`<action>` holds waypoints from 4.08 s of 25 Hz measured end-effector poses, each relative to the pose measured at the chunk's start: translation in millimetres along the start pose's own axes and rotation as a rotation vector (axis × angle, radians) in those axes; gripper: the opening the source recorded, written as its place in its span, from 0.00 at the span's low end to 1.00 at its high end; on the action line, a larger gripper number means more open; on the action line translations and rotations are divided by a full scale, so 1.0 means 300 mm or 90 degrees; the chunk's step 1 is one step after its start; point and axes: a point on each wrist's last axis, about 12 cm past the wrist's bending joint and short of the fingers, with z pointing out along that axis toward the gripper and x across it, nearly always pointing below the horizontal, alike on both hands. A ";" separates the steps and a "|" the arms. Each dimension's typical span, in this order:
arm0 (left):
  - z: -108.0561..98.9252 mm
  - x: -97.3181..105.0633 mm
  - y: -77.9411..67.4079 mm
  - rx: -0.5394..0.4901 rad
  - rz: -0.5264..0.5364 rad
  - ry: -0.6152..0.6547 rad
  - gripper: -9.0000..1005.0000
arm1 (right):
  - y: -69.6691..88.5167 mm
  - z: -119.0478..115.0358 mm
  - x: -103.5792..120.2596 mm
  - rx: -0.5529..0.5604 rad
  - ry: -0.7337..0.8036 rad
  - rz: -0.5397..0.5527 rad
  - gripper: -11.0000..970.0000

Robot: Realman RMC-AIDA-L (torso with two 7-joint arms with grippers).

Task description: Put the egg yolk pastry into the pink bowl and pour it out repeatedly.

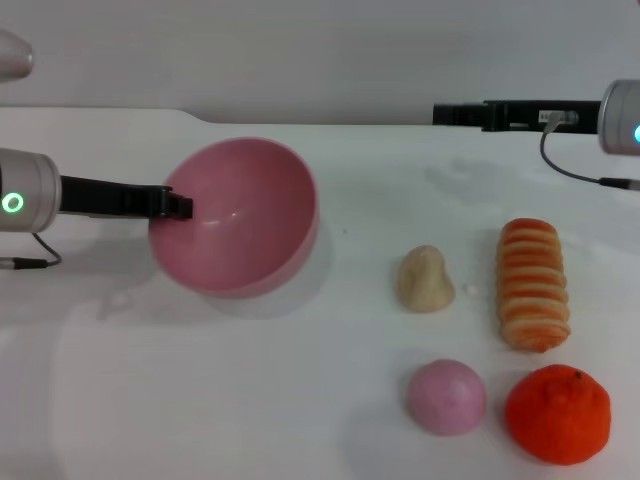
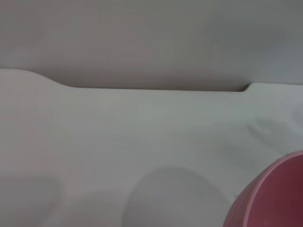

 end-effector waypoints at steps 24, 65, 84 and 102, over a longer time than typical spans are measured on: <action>-0.015 0.002 0.013 -0.051 0.000 0.033 0.01 | 0.149 0.043 0.051 0.034 0.375 -0.053 0.59; 0.081 -0.006 -0.060 -0.049 0.062 0.068 0.01 | 0.298 -0.049 -0.164 -0.110 0.122 -0.241 0.26; 0.144 -0.051 -0.141 -0.012 0.080 0.050 0.01 | 0.496 0.108 -0.095 -0.162 0.286 -0.440 0.31; 0.049 -0.003 -0.177 -0.090 0.225 -0.126 0.01 | 0.014 -0.182 -0.048 0.032 0.013 -0.087 0.56</action>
